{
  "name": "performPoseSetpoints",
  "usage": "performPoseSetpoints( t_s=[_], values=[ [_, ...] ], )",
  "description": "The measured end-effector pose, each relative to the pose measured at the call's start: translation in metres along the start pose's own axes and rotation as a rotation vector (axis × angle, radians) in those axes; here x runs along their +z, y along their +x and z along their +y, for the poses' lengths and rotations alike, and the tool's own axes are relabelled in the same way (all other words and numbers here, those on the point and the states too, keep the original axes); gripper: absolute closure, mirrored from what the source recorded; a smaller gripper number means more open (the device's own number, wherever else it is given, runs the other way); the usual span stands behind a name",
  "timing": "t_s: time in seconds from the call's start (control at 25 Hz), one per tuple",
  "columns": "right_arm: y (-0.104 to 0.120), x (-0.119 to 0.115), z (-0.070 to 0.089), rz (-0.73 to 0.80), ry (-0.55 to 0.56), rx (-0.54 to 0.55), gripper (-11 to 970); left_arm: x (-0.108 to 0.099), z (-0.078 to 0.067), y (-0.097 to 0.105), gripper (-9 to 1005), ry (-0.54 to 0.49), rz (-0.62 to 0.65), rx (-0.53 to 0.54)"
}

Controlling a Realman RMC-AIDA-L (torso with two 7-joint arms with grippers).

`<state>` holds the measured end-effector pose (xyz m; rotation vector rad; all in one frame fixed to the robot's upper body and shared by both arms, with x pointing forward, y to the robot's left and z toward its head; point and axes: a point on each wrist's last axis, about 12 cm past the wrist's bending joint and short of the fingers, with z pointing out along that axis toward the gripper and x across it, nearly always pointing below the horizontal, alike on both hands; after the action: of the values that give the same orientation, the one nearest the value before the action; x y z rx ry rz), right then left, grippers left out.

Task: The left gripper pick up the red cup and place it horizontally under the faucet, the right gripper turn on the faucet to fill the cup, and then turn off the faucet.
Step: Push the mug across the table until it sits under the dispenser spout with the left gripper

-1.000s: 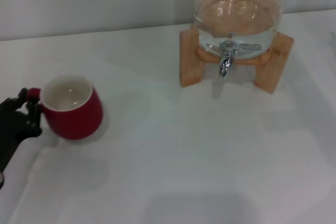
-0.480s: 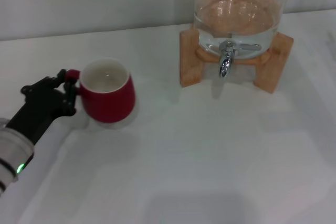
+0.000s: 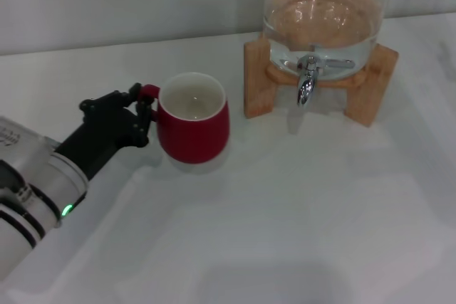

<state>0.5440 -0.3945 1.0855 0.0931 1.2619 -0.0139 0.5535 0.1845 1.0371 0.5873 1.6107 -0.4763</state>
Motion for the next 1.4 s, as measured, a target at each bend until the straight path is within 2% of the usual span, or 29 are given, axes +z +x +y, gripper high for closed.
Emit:
performPoseSetpoints(
  t_s=[0.68,1.4],
  values=[
    [-0.002,0.004,0.006,-0.022,-0.031,0.0,338,0.023,-0.023,-0.006,844,0.103,0.072,-0.021],
    [-0.003,0.005,0.008,-0.021,-0.044,-0.01,338,0.045,-0.035,-0.015,842,0.191,0.187,-0.038]
  ],
)
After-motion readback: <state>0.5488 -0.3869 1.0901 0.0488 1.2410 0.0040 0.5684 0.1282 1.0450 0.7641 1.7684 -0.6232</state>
